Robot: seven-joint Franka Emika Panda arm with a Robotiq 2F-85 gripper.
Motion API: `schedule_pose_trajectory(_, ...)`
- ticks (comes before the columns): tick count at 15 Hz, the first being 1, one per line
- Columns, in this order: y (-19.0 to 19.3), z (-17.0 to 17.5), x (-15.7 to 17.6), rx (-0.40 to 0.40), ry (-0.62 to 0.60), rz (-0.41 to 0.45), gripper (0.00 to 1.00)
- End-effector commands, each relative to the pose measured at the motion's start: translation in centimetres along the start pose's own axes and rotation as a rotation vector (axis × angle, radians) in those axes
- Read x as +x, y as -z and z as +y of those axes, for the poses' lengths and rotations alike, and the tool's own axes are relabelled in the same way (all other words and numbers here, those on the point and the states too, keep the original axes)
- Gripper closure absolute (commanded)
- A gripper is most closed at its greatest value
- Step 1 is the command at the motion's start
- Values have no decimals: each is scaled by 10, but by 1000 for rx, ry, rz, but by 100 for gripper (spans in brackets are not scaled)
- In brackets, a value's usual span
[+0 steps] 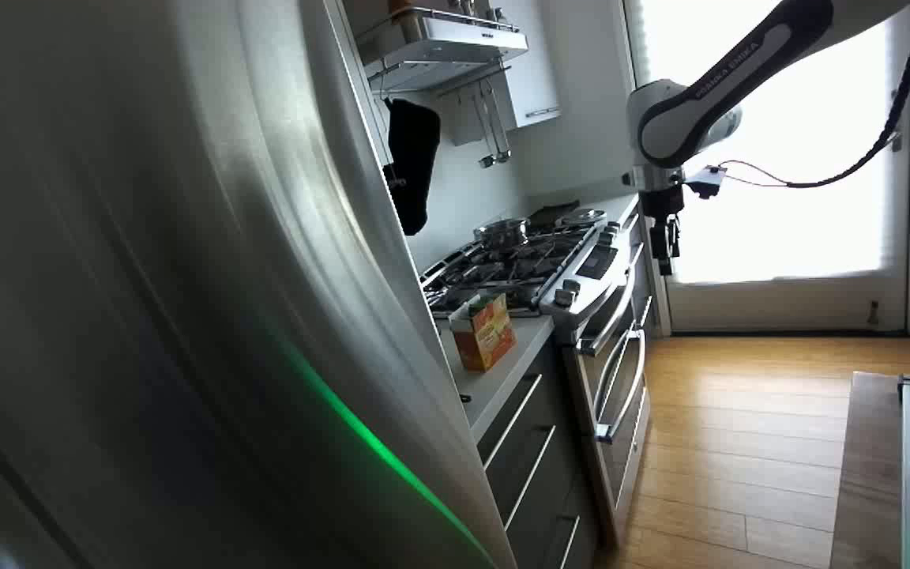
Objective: Pick up one sachet from the orange box and put it in the black measuring spoon
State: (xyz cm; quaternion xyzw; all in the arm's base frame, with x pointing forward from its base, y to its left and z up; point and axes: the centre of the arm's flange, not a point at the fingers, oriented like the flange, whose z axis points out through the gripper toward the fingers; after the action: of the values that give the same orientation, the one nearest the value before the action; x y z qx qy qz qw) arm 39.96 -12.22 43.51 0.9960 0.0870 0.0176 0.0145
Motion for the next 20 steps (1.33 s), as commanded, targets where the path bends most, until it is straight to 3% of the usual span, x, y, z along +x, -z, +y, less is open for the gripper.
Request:
schedule_pose_trajectory(1,0,0,0,0,0,0,0)
schedule_pose_trajectory(8,7,-1,7,8,-11,-10,0)
schedule_pose_trajectory(13,95,-43,60,-17,13,30,0)
schedule_pose_trajectory(15,130,-72,80,11,20,41,0)
schedule_pose_trajectory(20,174,-113,130,36,-19,173,0)
